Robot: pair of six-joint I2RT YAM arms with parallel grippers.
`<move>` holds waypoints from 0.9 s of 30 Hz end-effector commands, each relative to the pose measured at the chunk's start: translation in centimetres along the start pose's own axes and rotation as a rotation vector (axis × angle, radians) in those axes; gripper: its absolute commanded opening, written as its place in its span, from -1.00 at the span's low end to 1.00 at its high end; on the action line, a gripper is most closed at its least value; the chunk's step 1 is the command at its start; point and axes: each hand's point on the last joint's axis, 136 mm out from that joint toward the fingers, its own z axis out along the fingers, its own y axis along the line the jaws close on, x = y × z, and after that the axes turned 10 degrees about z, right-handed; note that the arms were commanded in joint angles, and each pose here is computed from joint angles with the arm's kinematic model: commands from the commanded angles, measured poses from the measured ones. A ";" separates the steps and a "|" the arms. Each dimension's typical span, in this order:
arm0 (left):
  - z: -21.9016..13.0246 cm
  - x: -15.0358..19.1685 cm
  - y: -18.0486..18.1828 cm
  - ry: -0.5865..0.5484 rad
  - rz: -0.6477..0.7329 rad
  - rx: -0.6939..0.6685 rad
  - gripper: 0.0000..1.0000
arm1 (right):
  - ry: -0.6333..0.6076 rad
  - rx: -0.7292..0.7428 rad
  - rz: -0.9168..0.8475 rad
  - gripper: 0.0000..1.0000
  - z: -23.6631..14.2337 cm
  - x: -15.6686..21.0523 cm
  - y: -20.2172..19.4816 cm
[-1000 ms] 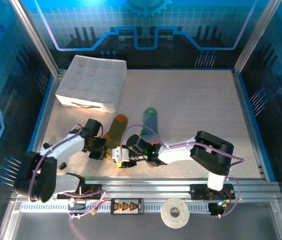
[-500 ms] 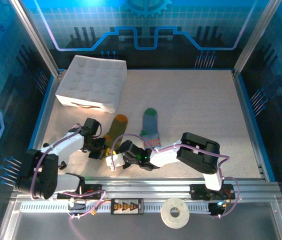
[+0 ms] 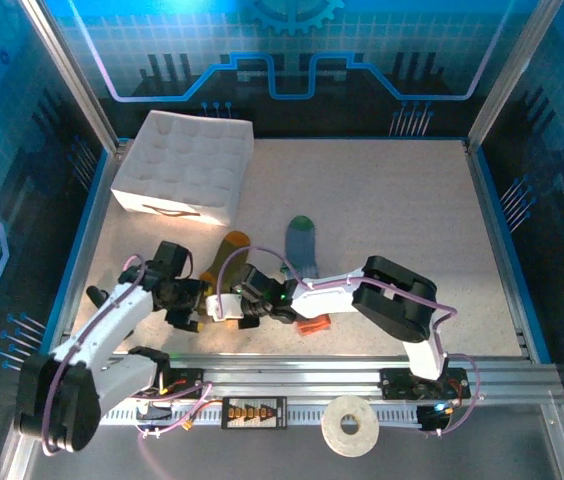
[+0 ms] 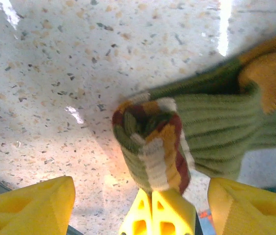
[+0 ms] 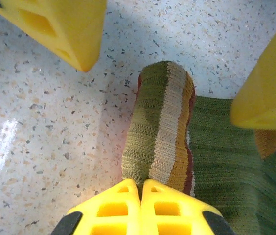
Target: Roll the socks
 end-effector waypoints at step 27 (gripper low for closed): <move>4.4 -1.7 0.9 -0.034 0.006 0.024 -0.33 | 0.165 -0.480 0.750 -0.98 0.9 3.4 0.7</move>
